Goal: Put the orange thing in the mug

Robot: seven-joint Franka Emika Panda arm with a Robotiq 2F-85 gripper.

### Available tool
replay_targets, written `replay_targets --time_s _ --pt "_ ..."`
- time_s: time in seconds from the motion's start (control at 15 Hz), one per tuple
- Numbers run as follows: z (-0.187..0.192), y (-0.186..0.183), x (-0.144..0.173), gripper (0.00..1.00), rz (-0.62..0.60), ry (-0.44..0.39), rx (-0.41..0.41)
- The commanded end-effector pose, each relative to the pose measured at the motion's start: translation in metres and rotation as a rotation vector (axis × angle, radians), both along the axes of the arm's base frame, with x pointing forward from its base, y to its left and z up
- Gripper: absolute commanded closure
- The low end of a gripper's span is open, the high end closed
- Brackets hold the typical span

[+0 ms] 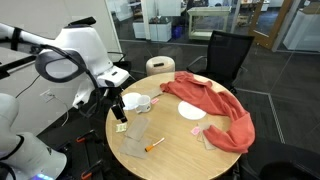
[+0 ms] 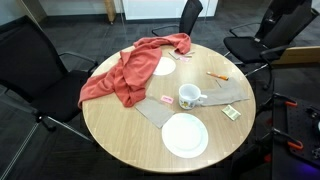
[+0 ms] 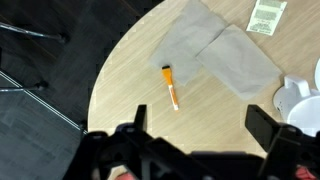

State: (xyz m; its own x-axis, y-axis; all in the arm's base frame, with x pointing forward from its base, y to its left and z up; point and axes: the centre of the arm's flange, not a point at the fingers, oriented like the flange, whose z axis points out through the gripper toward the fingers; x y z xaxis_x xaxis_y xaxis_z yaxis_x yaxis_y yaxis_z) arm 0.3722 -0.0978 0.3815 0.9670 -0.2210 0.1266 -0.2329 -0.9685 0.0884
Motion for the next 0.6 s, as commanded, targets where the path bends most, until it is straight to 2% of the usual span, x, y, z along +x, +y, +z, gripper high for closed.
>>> replay_targets --time_s 0.0,0.27,0.53 --pt "-0.042 -0.016 0.012 0.00 0.007 -0.053 0.003" --pt "-0.082 -0.041 0.026 0.00 0.009 -0.085 0.019" --pt "-0.125 -0.067 0.039 0.00 0.054 -0.063 0.023"
